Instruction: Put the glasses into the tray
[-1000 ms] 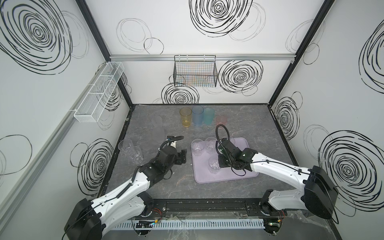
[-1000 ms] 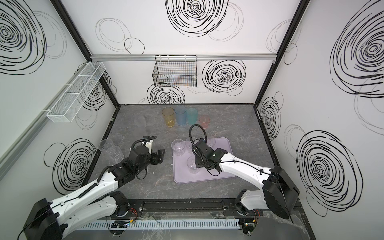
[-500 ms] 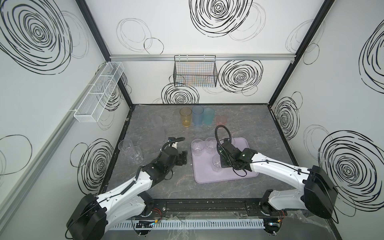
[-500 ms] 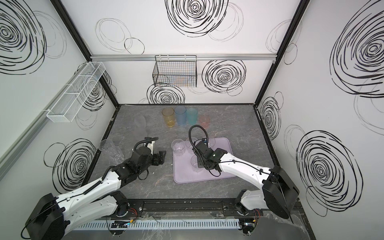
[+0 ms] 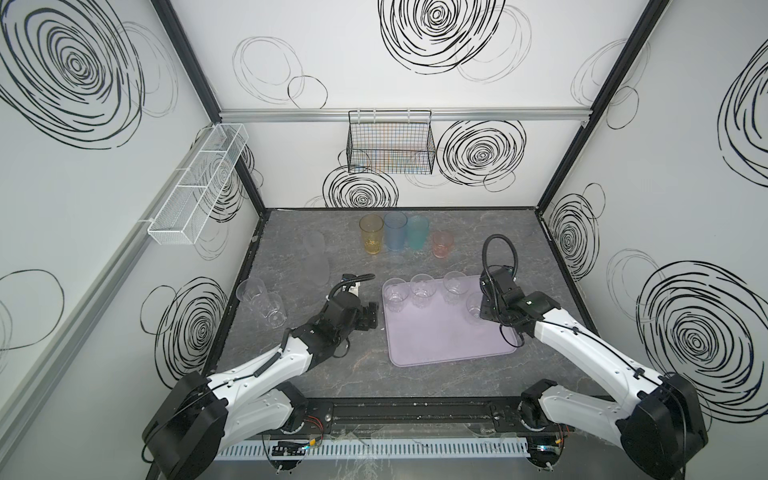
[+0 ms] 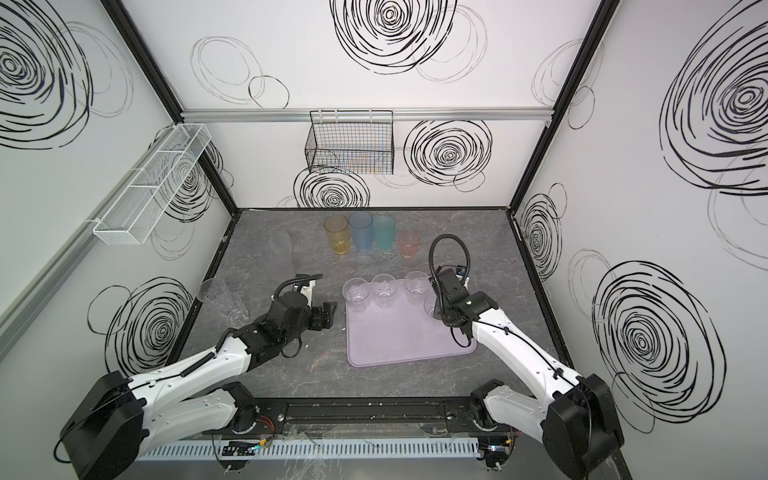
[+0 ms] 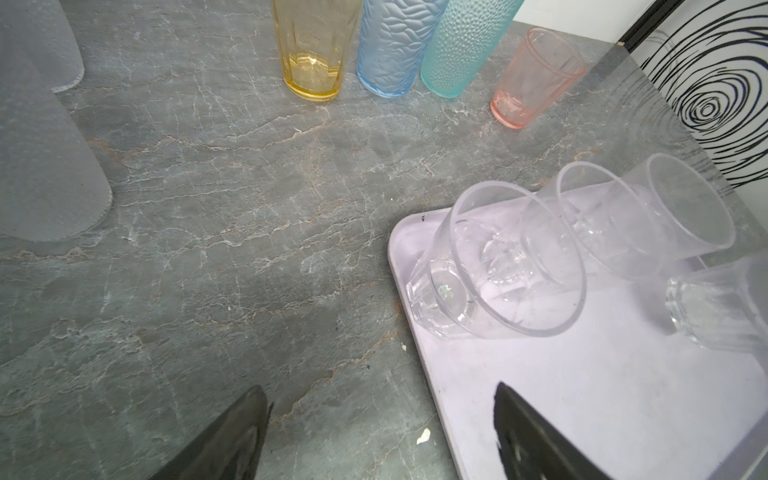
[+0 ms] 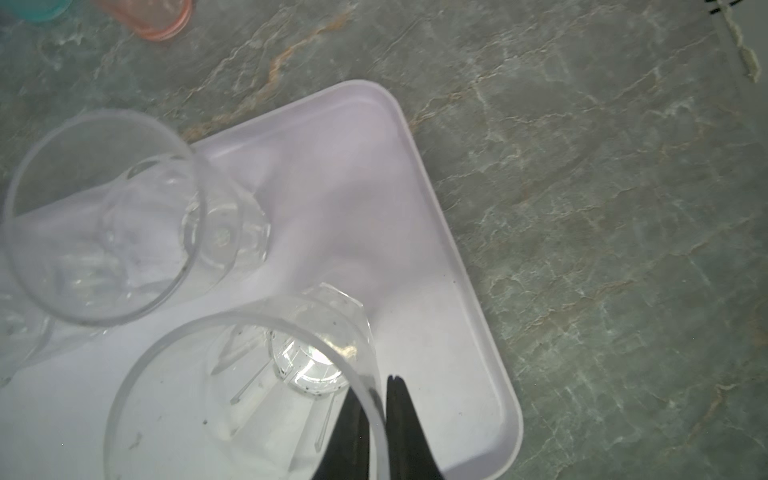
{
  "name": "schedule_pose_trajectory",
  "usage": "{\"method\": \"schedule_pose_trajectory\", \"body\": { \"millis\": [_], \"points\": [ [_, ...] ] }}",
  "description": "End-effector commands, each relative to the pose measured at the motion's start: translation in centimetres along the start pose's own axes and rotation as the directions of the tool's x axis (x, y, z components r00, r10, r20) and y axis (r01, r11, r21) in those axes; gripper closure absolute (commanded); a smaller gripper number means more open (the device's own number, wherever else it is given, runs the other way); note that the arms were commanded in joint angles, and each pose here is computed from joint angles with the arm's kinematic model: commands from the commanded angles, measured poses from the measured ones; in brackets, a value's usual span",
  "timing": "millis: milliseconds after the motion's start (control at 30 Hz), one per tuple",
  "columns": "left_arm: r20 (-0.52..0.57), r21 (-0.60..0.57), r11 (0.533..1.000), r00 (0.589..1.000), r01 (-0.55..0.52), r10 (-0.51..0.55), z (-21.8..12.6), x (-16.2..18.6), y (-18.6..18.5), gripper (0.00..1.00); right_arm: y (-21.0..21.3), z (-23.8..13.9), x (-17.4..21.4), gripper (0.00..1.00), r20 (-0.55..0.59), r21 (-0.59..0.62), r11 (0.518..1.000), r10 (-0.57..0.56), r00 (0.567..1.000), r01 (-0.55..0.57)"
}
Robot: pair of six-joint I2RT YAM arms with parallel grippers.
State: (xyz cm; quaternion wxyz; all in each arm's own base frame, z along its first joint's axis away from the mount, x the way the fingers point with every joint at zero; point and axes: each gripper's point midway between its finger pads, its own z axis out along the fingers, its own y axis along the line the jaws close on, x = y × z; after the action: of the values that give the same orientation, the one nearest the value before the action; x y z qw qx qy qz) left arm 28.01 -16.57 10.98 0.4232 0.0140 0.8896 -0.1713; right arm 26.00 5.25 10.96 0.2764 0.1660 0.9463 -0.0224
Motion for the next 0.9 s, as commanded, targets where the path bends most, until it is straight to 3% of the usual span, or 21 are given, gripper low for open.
{"method": "schedule_pose_trajectory", "body": {
  "millis": [0,133,200,267,500,567,733,867],
  "points": [
    [0.056,0.041,0.999,0.998,0.021,-0.023,-0.6,-1.7,-0.8,0.12,-1.5,0.9,-1.8,0.9,0.052,0.016,0.996,0.085,0.995,-0.086],
    [0.068,-0.006,1.0,0.997,0.03,-0.029,-0.8,-1.5,0.3,0.1,-1.5,1.4,-5.3,0.91,0.142,-0.033,0.988,0.156,0.977,-0.153],
    [0.069,-0.063,0.997,0.997,0.05,-0.046,-1.1,-1.5,1.5,0.01,-1.5,1.9,-6.6,0.91,0.148,-0.027,0.986,0.169,0.974,-0.167],
    [0.087,-0.099,0.993,0.995,0.066,-0.057,-1.5,-1.8,2.4,0.04,-1.1,2.8,-7.6,0.9,0.145,-0.024,0.985,0.173,0.974,-0.171],
    [0.195,-0.111,0.981,0.971,0.162,-0.139,-3.1,-4.2,4.2,0.04,1.1,6.6,-6.8,0.89,-0.029,-0.028,0.986,0.161,0.987,-0.161],
    [0.235,-0.093,0.973,0.954,0.213,-0.186,-3.7,-4.9,4.7,0.04,1.2,7.2,-6.5,0.89,-0.038,-0.028,0.986,0.161,0.986,-0.162],
    [0.358,0.005,0.975,0.91,0.223,-0.211,-5.9,-6.6,5.0,0.04,0.6,7.2,-6.5,0.85,-0.017,-0.014,0.987,0.157,0.987,-0.157],
    [0.377,-0.038,0.971,0.903,0.237,-0.205,-6.3,-7.0,6.2,0.0,0.9,6.6,-7.1,0.75,-0.009,-0.019,0.989,0.15,0.989,-0.15]
  ]
}}
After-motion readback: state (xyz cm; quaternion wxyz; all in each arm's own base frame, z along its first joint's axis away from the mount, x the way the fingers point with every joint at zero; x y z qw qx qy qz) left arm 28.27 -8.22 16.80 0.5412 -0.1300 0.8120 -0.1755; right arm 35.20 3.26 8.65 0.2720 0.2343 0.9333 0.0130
